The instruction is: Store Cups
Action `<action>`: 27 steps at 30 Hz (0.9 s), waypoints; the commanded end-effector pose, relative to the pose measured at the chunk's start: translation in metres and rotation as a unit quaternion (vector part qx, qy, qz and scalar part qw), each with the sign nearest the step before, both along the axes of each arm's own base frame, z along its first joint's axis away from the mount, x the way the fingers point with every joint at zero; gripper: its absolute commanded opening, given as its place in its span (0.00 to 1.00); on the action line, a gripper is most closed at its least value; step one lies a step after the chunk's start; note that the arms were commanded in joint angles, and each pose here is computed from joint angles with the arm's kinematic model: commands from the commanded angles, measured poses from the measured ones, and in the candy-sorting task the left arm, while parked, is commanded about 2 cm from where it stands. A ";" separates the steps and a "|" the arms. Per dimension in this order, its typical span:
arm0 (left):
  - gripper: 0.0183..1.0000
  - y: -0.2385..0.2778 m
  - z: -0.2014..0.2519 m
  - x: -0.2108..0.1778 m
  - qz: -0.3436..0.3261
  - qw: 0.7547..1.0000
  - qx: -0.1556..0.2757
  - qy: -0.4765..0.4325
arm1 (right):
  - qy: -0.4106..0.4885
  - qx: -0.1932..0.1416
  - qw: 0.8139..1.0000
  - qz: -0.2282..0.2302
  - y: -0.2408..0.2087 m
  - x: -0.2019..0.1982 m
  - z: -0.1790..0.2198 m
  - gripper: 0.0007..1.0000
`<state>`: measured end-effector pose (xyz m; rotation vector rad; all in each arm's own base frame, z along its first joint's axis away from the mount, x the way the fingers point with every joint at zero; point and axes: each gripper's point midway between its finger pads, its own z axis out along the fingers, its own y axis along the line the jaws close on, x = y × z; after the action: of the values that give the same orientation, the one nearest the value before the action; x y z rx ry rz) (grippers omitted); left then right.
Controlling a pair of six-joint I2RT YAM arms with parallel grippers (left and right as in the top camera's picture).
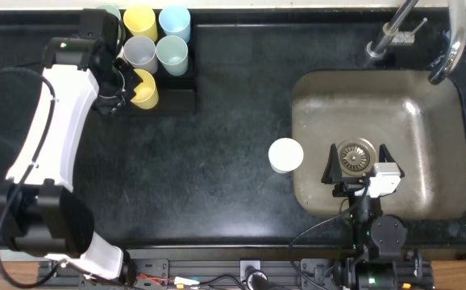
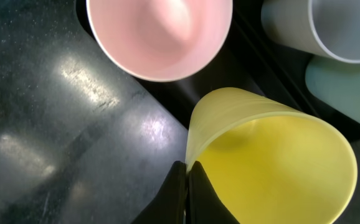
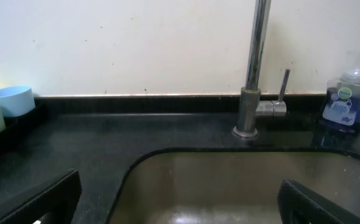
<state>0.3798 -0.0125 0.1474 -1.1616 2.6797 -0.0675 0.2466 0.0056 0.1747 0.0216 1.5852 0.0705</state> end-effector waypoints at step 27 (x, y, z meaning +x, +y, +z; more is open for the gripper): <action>0.02 0.015 -0.037 0.019 0.053 0.998 0.004 0.015 | -0.001 -0.001 1.000 0.006 0.002 0.000 -0.003 1.00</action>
<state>0.3994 -0.0041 0.1203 -1.2495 2.6426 -0.0421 0.2466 0.0056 0.1747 0.0219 1.5852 0.0708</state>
